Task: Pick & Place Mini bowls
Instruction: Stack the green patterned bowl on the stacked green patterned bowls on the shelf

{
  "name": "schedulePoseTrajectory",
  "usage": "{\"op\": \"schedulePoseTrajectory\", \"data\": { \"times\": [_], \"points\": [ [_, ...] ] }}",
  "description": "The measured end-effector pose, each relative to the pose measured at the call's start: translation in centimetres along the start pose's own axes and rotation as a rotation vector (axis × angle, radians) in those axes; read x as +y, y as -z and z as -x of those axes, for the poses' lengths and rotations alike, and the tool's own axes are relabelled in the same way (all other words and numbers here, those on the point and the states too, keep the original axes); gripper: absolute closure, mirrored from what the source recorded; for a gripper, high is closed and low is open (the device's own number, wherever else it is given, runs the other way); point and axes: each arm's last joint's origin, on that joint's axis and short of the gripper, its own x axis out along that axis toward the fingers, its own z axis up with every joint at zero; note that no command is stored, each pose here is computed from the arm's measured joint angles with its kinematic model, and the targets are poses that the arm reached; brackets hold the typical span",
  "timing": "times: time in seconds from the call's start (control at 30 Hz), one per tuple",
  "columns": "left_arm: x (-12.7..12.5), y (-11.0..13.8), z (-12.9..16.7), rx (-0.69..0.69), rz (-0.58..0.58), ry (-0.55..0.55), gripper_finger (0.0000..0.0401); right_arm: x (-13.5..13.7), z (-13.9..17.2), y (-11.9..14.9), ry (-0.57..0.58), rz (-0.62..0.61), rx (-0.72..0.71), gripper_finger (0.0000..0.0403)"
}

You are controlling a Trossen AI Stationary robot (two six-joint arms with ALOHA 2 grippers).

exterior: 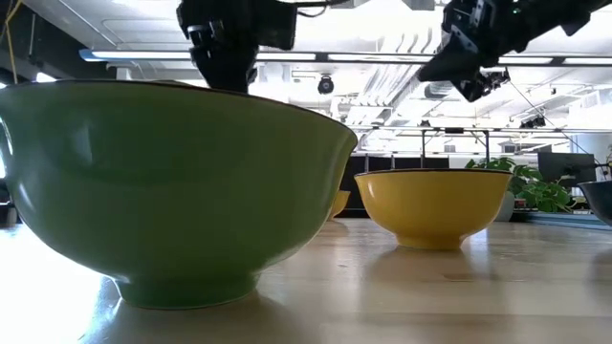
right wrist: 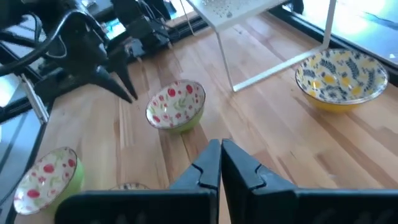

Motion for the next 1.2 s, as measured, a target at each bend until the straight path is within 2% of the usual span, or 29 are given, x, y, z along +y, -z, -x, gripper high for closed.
{"op": "schedulePoseTrajectory", "data": {
  "times": [0.23, 0.33, 0.43, 0.57, 0.8, 0.9, 1.03, 1.2],
  "points": [
    [-0.5, -0.4, -2.1, 0.04, -0.026, -0.02, 0.0256, 0.0, 0.6, 0.3, -0.001, -0.002, 0.032, 0.0402],
    [-1.1, -0.4, -3.2, 0.062, -0.069, -0.028, 0.0232, 0.0, 0.6, 0.4, -0.012, -0.005, 0.035, 0.0401],
    [-1.9, -0.2, -3.7, 0.057, -0.112, -0.057, 0.0225, 0.0, 0.6, 0.4, -0.012, -0.005, 0.035, 0.0402],
    [-2.8, 0.1, -5.2, 0.079, -0.137, -0.123, 0.0224, 0.0, 0.6, 0.4, -0.011, -0.005, 0.038, 0.0401],
    [-2.9, 0.3, -6.3, 0.096, -0.064, -0.163, 0.0224, 0.0, 0.6, 0.4, -0.003, 0.003, 0.035, 0.0401],
    [-2.9, -0.1, -6.2, 0.055, -0.043, -0.174, 0.0232, 0.0, 0.6, 0.4, -0.002, 0.006, 0.035, 0.0402],
    [-3.0, 0.3, -6.9, 0.039, -0.037, -0.153, 0.027, 0.0, 0.6, 0.4, -0.002, 0.006, 0.036, 0.0401],
    [-2.9, 0.8, -7.4, 0.061, -0.039, -0.135, 0.0341, 0.0, 0.6, 0.4, -0.003, 0.013, 0.036, 0.0402]
  ]
}}
